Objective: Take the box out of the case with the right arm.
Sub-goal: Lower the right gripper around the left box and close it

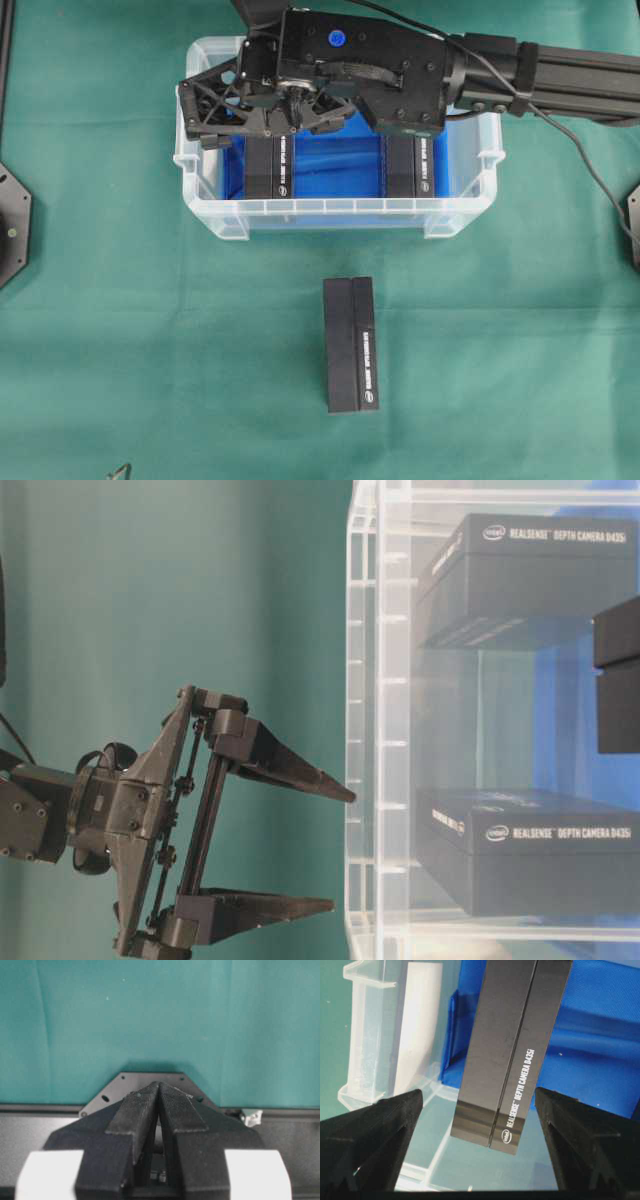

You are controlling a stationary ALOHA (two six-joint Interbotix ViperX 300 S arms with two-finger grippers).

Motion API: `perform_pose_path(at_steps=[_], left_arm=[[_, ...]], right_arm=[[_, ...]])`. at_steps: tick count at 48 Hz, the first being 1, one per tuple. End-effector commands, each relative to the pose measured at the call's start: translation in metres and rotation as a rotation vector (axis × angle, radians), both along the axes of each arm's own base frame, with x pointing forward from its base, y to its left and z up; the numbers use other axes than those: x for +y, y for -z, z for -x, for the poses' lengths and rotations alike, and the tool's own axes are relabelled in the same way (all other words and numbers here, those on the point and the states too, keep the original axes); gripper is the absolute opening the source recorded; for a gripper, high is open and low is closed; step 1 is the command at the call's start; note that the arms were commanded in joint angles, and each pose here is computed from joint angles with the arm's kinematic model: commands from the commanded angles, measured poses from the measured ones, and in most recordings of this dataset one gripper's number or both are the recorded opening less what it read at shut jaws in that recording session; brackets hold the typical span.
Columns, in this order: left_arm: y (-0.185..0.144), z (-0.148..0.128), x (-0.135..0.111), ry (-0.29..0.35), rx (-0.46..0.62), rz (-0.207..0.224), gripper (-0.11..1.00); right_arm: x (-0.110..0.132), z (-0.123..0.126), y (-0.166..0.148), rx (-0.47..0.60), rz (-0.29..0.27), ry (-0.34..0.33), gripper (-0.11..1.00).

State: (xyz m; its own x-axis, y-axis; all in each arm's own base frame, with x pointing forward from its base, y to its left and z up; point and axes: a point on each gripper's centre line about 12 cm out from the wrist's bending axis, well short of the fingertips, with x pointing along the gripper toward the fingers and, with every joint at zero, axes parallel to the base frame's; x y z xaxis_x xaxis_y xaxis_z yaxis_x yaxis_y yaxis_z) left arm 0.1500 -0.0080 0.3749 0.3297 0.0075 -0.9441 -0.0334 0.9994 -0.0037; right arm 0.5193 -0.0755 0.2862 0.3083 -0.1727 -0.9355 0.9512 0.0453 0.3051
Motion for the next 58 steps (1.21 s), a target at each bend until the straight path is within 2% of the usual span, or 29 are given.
perform_pose_path(at_steps=[1,58], left_arm=[[-0.0048,-0.0015,-0.0005,0.001,-0.015,0.003,0.0],[-0.0048,-0.0021,-0.0006,0.001,-0.012,0.003,0.0]], right_arm=[[0.0016,0.0016,-0.0209,-0.053,0.007,-0.002,0.94],[0.002,0.0018,-0.0169,-0.045,0.005,-0.008,0.94]])
